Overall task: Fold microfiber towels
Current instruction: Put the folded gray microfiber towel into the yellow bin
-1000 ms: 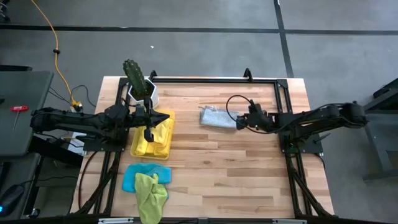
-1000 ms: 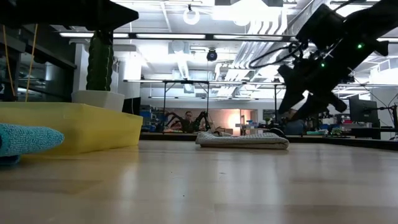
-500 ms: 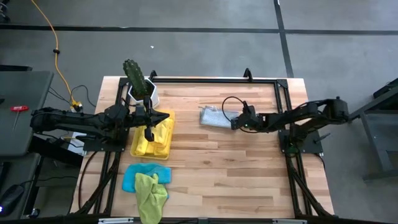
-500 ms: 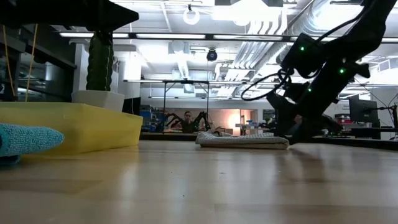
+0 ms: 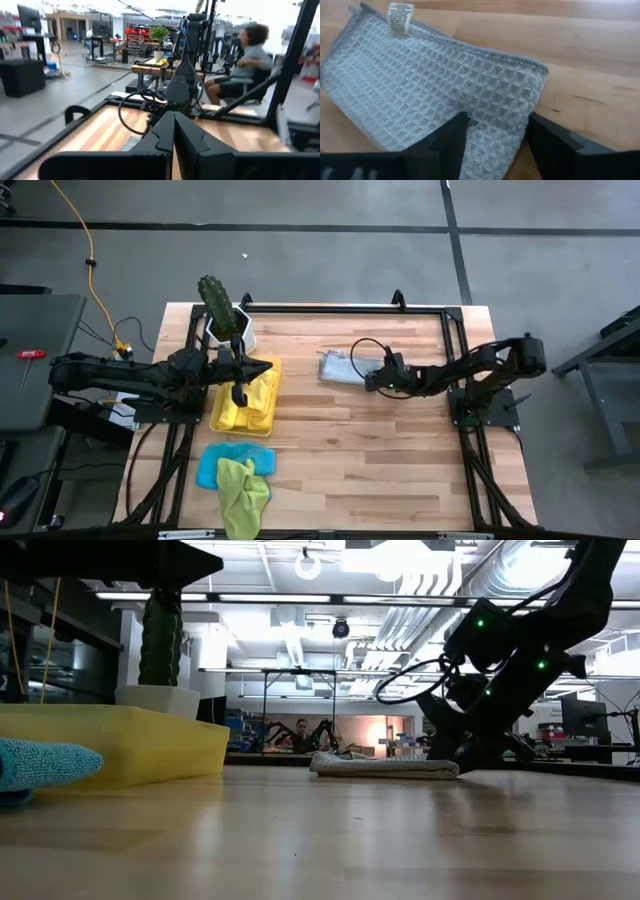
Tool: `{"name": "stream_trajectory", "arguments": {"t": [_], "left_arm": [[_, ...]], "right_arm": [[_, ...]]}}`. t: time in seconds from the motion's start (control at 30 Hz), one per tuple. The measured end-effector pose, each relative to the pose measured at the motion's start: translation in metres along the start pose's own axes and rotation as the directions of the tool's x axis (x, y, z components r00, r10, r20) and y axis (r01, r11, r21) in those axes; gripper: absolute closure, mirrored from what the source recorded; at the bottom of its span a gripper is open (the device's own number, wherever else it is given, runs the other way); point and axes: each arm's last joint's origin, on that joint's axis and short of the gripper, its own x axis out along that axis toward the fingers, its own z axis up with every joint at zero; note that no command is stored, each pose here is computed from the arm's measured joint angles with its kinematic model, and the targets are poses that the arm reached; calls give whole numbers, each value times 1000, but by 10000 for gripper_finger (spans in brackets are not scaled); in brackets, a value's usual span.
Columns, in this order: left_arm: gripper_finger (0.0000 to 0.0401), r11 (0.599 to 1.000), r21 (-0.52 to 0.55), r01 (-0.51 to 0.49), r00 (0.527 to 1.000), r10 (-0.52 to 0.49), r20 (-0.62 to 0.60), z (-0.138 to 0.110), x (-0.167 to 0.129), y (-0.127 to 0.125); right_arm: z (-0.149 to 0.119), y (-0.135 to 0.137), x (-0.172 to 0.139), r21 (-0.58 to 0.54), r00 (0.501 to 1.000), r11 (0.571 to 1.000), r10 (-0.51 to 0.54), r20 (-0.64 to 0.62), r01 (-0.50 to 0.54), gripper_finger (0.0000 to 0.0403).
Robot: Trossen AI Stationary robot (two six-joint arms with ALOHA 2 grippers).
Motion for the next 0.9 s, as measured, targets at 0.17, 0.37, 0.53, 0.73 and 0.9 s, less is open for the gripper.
{"name": "stream_trajectory", "arguments": {"t": [0.17, 0.37, 0.53, 0.73, 0.9], "left_arm": [[401, 990, -132, 46, 998, -38, 58, 18, -2, -5], [401, 968, -117, 223, 970, -208, 124, 35, -13, -23], [401, 953, -57, 298, 942, -284, 177, 45, -26, -38], [401, 965, 36, 259, 941, -261, 215, 50, -41, -52], [401, 986, 68, 153, 966, -164, 200, 49, -47, -59]], "right_arm": [[2, 1, -3, -84, 1000, 996, 5, 20, -3, 309], [12, 23, -17, -196, 987, 973, 137, 87, -118, 383], [32, 62, -40, -355, 962, 917, 240, 130, -181, 396], [64, 125, -81, -573, 943, 789, 324, 81, -222, 399], [85, 177, -125, -726, 914, 608, 398, -74, -323, 400]]}}
